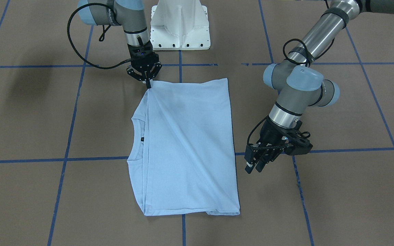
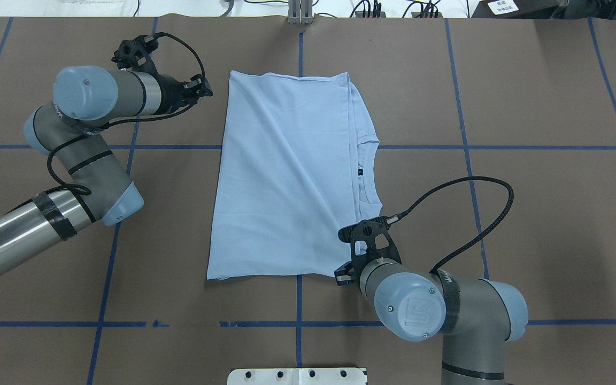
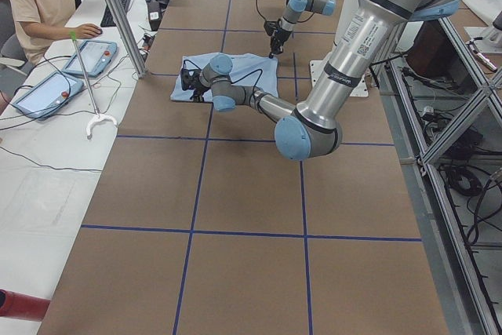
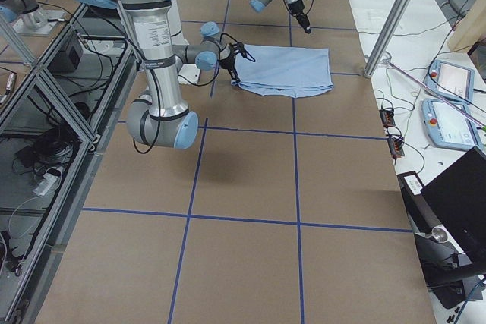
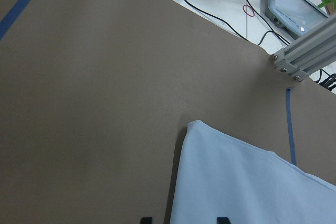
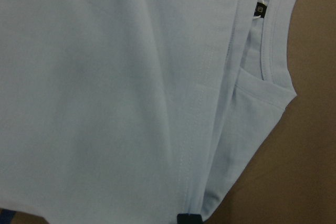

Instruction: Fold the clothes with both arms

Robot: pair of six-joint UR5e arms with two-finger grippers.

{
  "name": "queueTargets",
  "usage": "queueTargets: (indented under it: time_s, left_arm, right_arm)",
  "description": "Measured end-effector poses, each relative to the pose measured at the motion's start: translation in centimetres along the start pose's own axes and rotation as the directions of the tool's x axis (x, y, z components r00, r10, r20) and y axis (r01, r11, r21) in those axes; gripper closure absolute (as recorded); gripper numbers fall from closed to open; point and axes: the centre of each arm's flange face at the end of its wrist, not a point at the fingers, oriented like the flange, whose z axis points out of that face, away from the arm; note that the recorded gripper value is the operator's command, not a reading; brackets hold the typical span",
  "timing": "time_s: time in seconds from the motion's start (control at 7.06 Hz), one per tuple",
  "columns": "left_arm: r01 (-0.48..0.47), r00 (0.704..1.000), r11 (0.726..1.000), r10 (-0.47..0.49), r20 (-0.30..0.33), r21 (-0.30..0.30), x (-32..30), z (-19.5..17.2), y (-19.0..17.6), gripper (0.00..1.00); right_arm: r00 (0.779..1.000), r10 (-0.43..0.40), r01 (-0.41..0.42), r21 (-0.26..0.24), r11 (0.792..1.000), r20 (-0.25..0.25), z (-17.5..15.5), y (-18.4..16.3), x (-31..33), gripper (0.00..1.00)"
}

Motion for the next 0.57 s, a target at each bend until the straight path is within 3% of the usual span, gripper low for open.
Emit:
queueTargets:
  time_s: [0.14, 0.28, 0.57]
  left_arm:
    - [0.0, 1.0, 1.0, 0.0, 0.0, 0.0, 0.0, 0.0, 0.0, 0.49]
    - [0.001, 1.0, 1.0, -0.001, 0.0, 0.0, 0.0, 0.0, 0.0, 0.49]
    - [0.003, 1.0, 1.0, -0.003, 0.0, 0.001, 0.1, 0.0, 0.0, 0.49]
  right_arm:
    - [1.0, 0.016, -0.016, 0.001, 1.0, 0.001, 0.0, 0.0, 0.0, 0.56]
    - [0.999, 0.035, -0.035, 0.008, 0.999, 0.003, -0.4, -1.0, 0.5, 0.28]
    - [0.994, 0.107, -0.107, -0.002, 0.994, 0.015, -1.1, -3.9, 2.2, 0.27]
